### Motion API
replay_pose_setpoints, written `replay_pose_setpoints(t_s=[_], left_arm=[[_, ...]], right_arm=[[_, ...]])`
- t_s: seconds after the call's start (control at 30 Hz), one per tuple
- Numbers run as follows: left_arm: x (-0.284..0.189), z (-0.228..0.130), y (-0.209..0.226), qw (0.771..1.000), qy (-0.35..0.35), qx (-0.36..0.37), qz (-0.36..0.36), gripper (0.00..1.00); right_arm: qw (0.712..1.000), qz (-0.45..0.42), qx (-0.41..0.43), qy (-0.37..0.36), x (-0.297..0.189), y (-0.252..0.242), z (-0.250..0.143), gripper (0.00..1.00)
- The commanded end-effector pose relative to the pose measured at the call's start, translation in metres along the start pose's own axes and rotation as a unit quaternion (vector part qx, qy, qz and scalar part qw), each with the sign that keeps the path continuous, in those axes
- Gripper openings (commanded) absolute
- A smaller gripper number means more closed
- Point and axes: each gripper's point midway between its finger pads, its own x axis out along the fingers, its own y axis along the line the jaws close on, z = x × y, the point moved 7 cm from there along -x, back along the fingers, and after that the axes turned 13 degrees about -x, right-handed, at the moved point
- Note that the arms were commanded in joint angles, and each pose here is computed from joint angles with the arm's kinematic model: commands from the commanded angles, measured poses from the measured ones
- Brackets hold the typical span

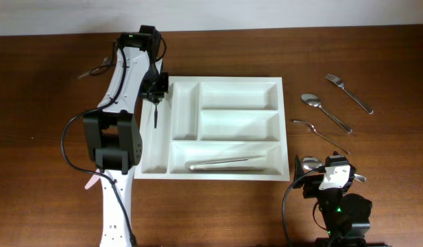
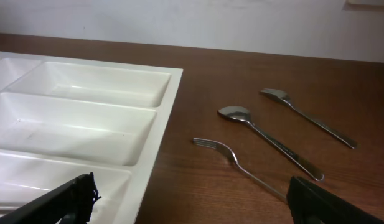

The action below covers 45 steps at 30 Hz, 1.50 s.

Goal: Pack container
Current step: 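Lower the spoon into the tray's narrow left compartment and release, then move the left gripper up-left over the teaspoon near the tray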

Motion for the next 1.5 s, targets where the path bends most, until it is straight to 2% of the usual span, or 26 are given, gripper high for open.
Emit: replay_pose_setpoints(t_s=[0.0,0.13,0.17,0.23,0.57,0.73,1.0,1.03,1.07,1.1,1.2,1.47], left_arm=[[0.004,0.001,0.004,1.0,0.003,-0.007,0.007,0.24],[0.004,0.001,0.004,1.0,0.003,-0.007,0.006,0.42],[0.004,0.001,0.004,1.0,0.003,-0.007,0.006,0.49],[0.004,0.001,0.003,1.0,0.004,-0.007,0.005,0.52],[0.002,0.001,0.003,1.0,0.003,-0.007,0.005,0.5],[-0.016,0.007,0.001,1.0,-0.023,-0.007,-0.006,0.5],[-0.085,0.023,-0.005,0.992,-0.117,0.004,-0.039,0.5],[-0.093,0.026,-0.003,0.99,-0.136,0.005,-0.032,0.5],[-0.101,0.03,0.001,0.987,-0.158,0.0,-0.02,0.57],[-0.108,0.035,0.006,0.984,-0.18,-0.006,-0.006,0.62],[-0.117,0.053,0.024,0.971,-0.235,-0.031,0.038,0.69],[-0.126,0.105,0.088,0.939,-0.326,-0.109,0.03,0.71]], right_arm=[[1.0,0.008,-0.002,-0.003,0.0,0.003,-0.001,0.99],[1.0,0.008,-0.002,-0.003,0.0,0.003,-0.001,0.99],[1.0,0.008,-0.002,-0.003,0.0,0.003,-0.001,0.99],[1.0,0.008,-0.002,-0.003,0.0,0.003,-0.001,0.99],[1.0,0.008,-0.002,-0.003,0.0,0.003,-0.001,0.99],[1.0,0.008,-0.002,-0.003,0.0,0.003,-0.001,0.99],[1.0,0.008,-0.002,-0.003,0.0,0.003,-0.001,0.99],[1.0,0.008,-0.002,-0.003,0.0,0.003,-0.001,0.99],[1.0,0.008,-0.002,-0.003,0.0,0.003,-0.001,0.99],[1.0,0.008,-0.002,-0.003,0.0,0.003,-0.001,0.99],[1.0,0.008,-0.002,-0.003,0.0,0.003,-0.001,0.99],[1.0,0.008,-0.002,-0.003,0.0,0.003,-0.001,0.99]])
